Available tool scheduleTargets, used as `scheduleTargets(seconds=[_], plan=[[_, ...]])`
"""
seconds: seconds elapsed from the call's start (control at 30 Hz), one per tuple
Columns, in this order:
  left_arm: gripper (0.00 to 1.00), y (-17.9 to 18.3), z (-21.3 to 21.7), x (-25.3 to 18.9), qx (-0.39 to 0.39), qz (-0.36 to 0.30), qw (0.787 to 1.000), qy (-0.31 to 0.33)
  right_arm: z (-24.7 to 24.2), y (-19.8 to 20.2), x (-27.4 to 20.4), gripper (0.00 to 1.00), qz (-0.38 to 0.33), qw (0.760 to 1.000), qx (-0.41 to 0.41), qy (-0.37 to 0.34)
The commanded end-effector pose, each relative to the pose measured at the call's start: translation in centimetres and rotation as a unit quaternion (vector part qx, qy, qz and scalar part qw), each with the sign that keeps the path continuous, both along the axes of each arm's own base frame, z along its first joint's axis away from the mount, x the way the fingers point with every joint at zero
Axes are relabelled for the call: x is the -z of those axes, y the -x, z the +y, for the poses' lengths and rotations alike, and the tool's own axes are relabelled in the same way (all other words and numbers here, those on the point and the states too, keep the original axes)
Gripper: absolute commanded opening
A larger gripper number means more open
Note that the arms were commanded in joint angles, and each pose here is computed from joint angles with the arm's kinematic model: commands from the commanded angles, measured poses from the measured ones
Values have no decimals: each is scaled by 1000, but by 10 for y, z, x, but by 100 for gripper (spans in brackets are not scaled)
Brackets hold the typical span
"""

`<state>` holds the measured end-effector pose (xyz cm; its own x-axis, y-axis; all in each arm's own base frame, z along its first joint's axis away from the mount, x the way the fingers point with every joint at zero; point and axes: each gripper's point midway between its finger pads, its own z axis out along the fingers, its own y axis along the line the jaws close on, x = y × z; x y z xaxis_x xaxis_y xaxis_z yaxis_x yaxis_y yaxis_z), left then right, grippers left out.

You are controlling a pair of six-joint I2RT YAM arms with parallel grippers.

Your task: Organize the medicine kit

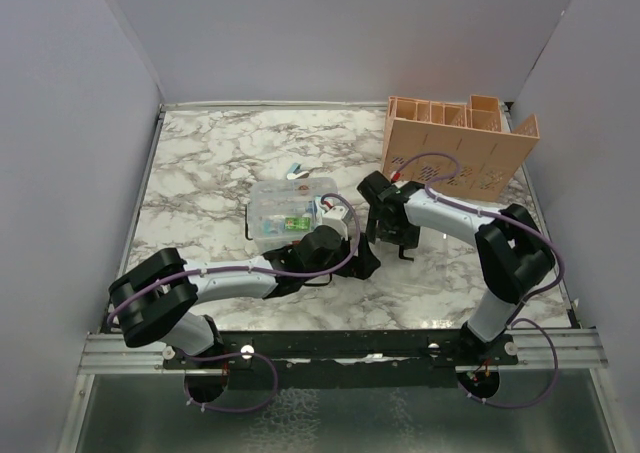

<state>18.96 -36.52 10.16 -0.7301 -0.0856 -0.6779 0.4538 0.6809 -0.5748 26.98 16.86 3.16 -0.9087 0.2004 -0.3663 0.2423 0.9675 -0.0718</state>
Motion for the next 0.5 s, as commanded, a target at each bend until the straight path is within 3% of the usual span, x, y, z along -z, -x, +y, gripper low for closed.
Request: scheduleTargets(seconds=[0.0,0.13,0.33,0.47], plan=[[83,2,-3,2,11,-6,1000,4,-6,0,10,79,1,1000,10,21],[85,3,-2,5,8,-3,1000,3,-3,0,15,79,5,1000,4,16],[86,2,-2,7,3,0,1000,2,-3,-1,15,69,2,1000,0,16],[86,2,-1,8,1,1,1000,1,-2,-6,2,68,-12,1000,0,12]])
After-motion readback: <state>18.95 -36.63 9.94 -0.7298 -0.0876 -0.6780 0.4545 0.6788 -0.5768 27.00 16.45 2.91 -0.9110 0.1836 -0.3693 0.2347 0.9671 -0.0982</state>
